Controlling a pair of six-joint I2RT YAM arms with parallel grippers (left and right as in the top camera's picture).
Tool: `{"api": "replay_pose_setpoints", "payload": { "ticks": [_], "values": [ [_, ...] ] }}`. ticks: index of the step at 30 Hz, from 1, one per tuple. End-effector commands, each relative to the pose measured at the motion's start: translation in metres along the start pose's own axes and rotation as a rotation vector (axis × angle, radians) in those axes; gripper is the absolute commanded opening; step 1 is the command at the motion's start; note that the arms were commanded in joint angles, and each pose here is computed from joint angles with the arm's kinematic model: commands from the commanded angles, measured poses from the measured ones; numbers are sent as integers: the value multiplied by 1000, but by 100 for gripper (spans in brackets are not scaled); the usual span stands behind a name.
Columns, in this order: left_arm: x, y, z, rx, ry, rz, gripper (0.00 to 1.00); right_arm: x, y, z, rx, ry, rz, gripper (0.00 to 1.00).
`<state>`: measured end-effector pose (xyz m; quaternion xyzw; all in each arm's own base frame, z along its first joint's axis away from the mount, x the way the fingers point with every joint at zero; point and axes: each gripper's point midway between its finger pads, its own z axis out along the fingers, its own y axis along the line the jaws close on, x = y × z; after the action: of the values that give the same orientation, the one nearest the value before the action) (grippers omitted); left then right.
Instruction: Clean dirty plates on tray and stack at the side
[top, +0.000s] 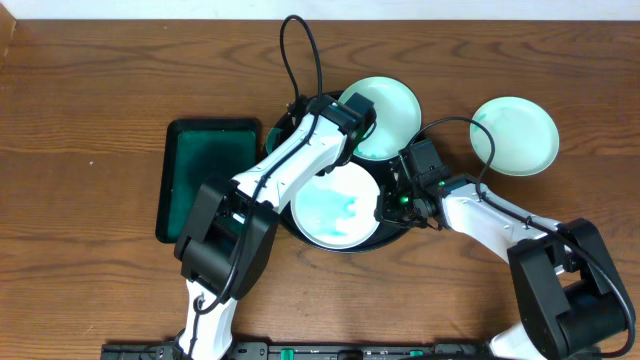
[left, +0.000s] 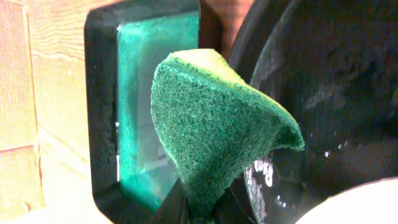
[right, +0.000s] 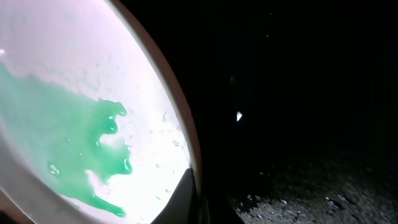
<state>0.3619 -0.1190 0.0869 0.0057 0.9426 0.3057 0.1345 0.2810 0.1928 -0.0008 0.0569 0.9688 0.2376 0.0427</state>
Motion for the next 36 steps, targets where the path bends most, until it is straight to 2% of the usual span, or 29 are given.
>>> {"api": "replay_pose_setpoints", "payload": {
  "ticks": [1,11,19,36],
  "values": [
    [-1,-5,-5,39,24,-6,7,-6,-16,-6,95,-34,-76,1],
    [10,-15,3,171,146,-29,7,-39,3,-74,223,-189,-293,1],
    [13,-17,12,273,236,-62,7,-59,8,-122,432,-318,-400,1],
    [12,-20,12,301,236,-53,7,-83,54,-216,925,-636,-637,1]
  ]
}}
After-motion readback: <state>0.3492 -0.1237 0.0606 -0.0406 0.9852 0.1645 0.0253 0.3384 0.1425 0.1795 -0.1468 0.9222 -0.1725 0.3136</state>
